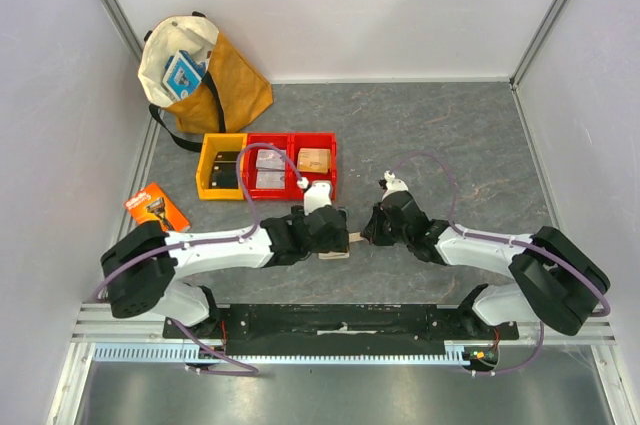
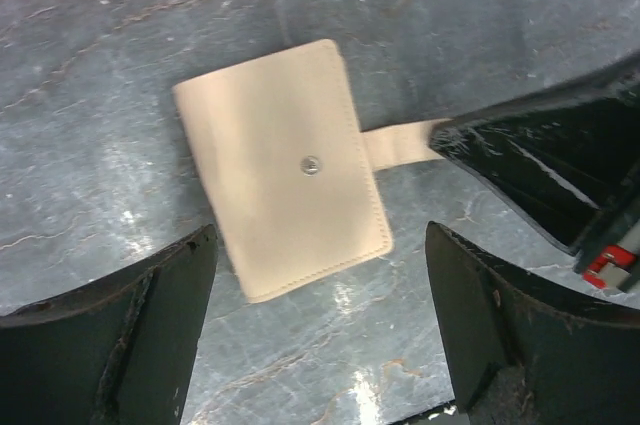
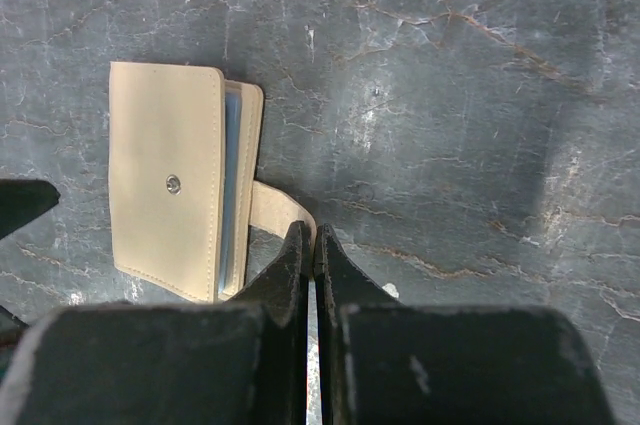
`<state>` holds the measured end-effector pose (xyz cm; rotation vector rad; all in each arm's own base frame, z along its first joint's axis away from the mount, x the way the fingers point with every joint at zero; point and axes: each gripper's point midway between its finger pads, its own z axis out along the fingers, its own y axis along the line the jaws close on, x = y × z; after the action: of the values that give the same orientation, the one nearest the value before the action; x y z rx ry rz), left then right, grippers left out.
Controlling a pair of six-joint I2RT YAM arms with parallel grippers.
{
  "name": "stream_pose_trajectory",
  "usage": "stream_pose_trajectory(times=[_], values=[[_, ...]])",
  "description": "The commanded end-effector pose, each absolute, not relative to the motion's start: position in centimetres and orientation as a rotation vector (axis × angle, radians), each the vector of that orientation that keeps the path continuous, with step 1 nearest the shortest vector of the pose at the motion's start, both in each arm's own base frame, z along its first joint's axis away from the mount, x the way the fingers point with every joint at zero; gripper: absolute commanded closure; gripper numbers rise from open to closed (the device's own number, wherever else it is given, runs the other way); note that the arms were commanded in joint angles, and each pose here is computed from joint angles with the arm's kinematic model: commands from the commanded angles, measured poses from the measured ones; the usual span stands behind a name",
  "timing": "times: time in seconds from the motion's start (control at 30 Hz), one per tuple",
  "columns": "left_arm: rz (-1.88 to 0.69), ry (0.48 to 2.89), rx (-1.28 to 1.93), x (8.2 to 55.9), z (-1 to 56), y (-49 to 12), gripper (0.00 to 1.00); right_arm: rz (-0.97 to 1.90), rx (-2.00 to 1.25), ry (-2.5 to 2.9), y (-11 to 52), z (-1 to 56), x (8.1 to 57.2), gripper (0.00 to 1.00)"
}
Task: Take the credit cards out of the card holder
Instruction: Remove the credit card from the card holder.
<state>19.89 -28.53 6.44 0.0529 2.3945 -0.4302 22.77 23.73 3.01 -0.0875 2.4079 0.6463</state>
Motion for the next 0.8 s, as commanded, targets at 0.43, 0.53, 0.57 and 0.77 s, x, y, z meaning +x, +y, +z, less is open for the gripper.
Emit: stream_pose_trajectory(times=[0.43,0.53,0.57,0.77], values=[[-0.065,2.384,0.249,20.3,4.7,-30.0,0.09,0.829,-0.058,2.368,24.6,3.3,22.8,1.00],[-0.058,2.389,0.263,20.2,4.4,-30.2,0.09,0.824,-0.054,2.370,24.4,3.2,22.9,1.00],[-0.054,2.391,0.267,20.1,4.4,-30.2,0.09,0.825,-0.052,2.369,24.4,3.2,22.9,1.00],[-0.043,2.393,0.280,20.0,4.3,-30.4,0.10,0.832,-0.053,2.376,24.5,3.1,22.9,1.00]])
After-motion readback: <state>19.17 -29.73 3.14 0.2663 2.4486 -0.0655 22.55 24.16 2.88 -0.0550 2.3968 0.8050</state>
